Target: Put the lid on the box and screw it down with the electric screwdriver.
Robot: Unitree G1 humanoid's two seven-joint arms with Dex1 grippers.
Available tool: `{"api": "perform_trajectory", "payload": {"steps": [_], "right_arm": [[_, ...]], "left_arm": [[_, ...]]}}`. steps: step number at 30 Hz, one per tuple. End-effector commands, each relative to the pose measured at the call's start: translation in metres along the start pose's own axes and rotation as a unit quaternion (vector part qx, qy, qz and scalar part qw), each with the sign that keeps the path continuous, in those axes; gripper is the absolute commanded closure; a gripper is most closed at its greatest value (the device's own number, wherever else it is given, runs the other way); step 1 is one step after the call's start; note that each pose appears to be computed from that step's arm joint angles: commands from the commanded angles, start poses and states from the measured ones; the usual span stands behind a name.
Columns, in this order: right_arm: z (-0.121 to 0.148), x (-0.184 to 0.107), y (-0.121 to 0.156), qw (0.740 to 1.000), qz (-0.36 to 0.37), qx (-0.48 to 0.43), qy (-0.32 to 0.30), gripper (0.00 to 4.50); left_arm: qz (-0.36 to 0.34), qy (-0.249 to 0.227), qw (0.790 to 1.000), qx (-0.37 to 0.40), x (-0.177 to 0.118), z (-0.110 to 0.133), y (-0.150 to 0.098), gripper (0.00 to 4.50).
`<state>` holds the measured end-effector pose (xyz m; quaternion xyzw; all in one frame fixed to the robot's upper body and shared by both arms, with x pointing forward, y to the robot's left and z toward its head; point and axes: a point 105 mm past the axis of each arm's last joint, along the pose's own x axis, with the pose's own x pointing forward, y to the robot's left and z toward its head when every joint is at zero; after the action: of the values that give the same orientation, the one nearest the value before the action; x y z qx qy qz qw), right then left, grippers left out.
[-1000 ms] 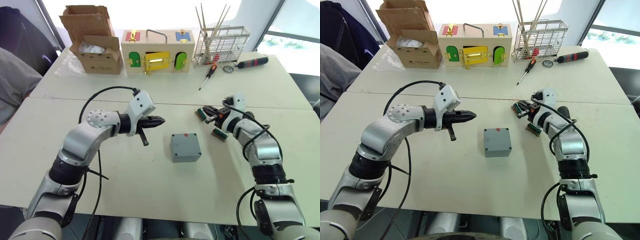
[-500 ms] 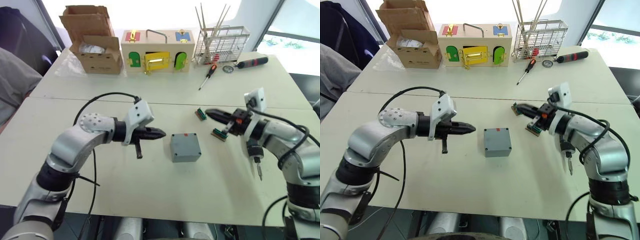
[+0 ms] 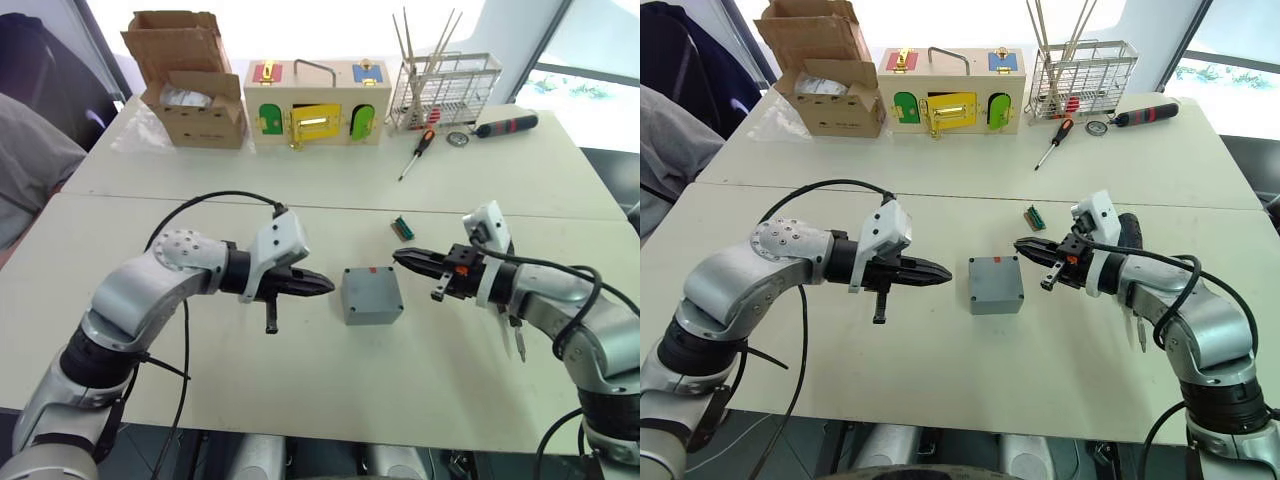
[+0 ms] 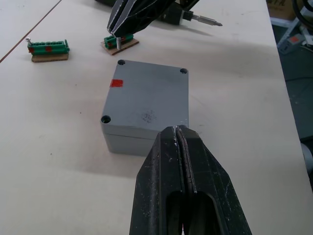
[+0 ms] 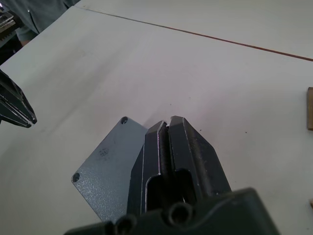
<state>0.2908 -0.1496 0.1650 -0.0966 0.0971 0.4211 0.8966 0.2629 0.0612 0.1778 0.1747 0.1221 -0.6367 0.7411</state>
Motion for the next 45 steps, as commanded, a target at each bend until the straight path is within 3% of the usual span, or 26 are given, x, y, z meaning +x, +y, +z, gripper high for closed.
{"api": "perform_trajectory", "payload": {"steps": [1, 43, 45], "right_arm": [[0.010, 0.000, 0.000, 1.000, -0.003, -0.017, -0.017, 4.45], [-0.019, 0.008, 0.003, 0.999, -0.004, -0.023, 0.032, 4.45], [-0.015, 0.007, 0.001, 0.999, -0.008, -0.021, 0.027, 3.90]], "left_arm": [[0.007, -0.002, 1.000, 0.016, -0.003, 0.005, 0.002, 4.50], [0.020, -0.006, 1.000, 0.019, 0.000, 0.006, 0.006, 4.50], [0.019, -0.007, 1.000, 0.019, 0.000, 0.006, 0.005, 4.50]]}}
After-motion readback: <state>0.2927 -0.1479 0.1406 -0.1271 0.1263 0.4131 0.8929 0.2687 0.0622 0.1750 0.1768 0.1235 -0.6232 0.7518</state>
